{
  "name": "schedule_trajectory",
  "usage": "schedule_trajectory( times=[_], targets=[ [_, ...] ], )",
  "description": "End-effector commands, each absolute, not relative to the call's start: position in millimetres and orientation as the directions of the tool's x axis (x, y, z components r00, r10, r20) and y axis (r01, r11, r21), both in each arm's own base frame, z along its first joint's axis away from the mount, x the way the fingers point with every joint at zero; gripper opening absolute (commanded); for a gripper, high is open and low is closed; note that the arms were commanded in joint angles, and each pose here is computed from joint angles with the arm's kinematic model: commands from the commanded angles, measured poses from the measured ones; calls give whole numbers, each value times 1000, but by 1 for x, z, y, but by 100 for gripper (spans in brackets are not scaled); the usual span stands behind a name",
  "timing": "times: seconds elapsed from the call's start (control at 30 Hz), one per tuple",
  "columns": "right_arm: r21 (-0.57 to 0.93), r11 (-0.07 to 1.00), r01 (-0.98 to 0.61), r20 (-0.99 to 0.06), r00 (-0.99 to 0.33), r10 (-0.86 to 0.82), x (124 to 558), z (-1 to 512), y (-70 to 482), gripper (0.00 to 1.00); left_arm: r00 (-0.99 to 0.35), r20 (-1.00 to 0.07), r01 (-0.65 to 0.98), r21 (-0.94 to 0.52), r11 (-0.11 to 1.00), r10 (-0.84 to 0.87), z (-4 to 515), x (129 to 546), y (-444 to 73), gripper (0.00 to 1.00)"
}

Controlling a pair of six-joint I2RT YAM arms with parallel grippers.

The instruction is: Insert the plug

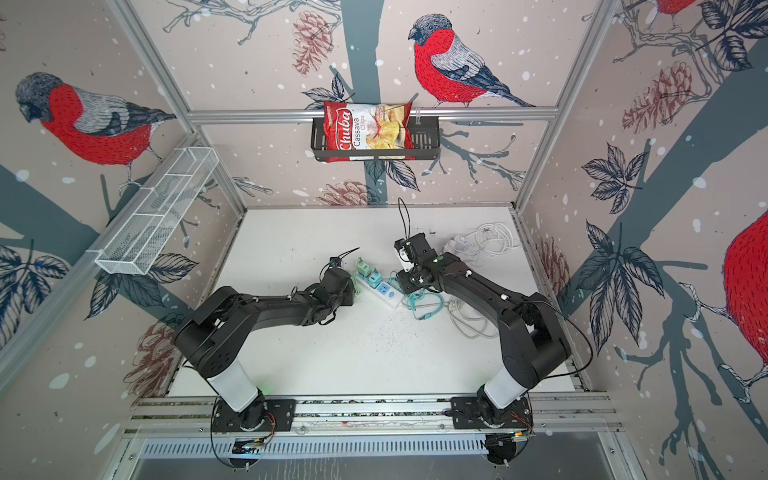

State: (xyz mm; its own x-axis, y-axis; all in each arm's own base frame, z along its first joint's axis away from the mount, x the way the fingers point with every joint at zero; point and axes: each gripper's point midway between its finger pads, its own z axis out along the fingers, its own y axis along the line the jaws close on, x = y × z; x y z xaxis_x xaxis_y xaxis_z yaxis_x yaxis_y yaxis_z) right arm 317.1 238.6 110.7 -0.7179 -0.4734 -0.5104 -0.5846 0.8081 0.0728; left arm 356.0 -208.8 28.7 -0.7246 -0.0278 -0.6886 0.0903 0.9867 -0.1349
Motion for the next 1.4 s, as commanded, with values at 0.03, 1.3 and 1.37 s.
schedule_trajectory(
  times=[0.03,1.3,1.37],
  targets=[
    [154,759,-632,-533,-700,-475,300,119,253,8,-730,-683,93,-137,986,-27,25,359,-212,37],
    [307,814,-493,-513,-806,-295,344,109,235,7,-712,-699,102,-186,977,-59,41,342,-212,36],
    [332,798,-503,-503,-810,-301,339,106,238,7,-713,-699,109,-192,975,-58,41,341,-216,36]
  ],
)
